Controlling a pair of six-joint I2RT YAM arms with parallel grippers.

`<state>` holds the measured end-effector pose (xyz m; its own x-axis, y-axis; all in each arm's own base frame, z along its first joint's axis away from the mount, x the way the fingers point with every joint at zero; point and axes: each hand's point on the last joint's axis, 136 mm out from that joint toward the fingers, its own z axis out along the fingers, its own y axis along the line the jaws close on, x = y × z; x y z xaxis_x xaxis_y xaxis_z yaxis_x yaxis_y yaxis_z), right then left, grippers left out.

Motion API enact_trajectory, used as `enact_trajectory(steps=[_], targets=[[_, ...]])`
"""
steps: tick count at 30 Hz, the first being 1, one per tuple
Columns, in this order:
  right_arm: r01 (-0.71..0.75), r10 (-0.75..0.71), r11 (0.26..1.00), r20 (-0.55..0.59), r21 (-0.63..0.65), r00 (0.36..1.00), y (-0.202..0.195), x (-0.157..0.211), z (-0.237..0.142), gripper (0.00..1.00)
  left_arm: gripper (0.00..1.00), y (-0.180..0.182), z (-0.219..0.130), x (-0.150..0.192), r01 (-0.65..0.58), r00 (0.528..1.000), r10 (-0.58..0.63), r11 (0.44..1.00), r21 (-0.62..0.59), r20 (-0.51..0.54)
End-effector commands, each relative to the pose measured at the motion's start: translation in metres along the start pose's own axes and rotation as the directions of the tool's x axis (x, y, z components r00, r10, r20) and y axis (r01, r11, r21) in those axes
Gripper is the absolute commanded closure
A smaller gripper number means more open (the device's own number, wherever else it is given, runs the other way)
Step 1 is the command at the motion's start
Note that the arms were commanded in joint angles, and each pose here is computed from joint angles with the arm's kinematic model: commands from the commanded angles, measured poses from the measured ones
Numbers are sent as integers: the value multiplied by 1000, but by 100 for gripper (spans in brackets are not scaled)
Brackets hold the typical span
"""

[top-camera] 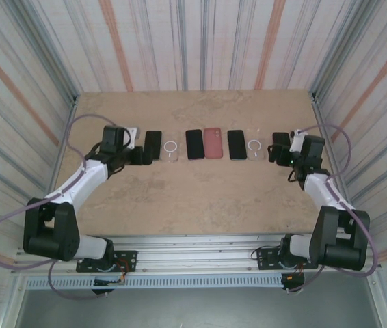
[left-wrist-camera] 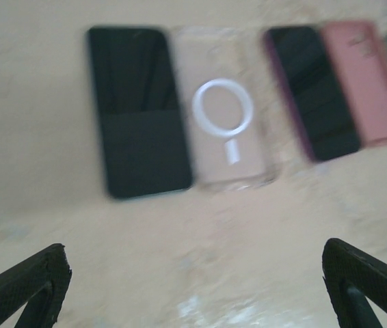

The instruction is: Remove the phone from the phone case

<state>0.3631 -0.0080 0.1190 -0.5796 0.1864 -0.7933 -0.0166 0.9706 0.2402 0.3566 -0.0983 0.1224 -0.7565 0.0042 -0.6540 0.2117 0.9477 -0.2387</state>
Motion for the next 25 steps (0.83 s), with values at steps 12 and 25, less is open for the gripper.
enact_trajectory(steps=[12,25], targets=[[90,-96,995,198,39,976,-4,-3,24,1,1,75,0,7,-116,943,176,970,-215,282],[107,-123,990,203,87,971,-5,5,42,1,1,78,9,-23,-142,906,193,977,-159,378]])
